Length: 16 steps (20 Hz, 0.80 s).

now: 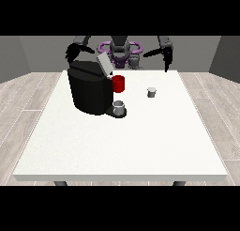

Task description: Insert the coffee pod into the coffee machine and close the lid

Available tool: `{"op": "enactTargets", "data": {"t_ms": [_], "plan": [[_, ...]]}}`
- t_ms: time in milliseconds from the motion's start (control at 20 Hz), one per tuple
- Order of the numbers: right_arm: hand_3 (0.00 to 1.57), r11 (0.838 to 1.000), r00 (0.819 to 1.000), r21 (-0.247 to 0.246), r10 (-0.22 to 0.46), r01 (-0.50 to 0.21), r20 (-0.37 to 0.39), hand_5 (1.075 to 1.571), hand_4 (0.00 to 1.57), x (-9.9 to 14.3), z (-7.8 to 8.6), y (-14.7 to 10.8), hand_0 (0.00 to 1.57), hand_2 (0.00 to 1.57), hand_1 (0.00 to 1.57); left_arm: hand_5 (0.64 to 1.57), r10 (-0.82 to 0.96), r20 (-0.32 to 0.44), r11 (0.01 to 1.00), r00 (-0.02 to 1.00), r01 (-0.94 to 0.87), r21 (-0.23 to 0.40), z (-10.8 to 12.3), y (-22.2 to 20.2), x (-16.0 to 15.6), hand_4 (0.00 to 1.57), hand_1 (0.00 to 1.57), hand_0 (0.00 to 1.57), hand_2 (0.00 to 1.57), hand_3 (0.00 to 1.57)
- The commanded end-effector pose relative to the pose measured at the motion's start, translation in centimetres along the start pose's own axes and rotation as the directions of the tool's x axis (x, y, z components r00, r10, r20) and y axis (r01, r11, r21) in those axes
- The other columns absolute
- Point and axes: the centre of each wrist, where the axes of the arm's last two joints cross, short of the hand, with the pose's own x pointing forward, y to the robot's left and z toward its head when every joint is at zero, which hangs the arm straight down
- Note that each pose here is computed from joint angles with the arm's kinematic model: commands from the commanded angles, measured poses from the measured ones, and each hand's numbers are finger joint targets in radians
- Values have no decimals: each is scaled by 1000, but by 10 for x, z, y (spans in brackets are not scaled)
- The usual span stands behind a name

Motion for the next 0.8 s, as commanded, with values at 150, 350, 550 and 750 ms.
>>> {"op": "enactTargets", "data": {"t_ms": [150,350,550,750], "plan": [[0,1000,1000,20,-15,15,23,1571,259,5,-19,19,0,0,0,1571,-95,-54,995,994,95,-13,-33,-4,4,0,0,0,0,0],[0,999,998,30,-21,19,56,1571,352,18,-26,7,0,0,0,1571,-54,-80,997,995,57,44,-40,52,-11,0,0,0,0,0],[0,1000,999,0,20,-20,32,1571,372,16,-40,23,0,0,0,1571,-120,-122,993,985,120,-9,-55,27,-10,0,0,0,0,0],[0,999,998,37,40,-38,-42,1571,407,-6,-22,21,0,0,0,1571,-165,-212,986,963,159,-46,-60,20,-17,0,0,0,0,0]]}}
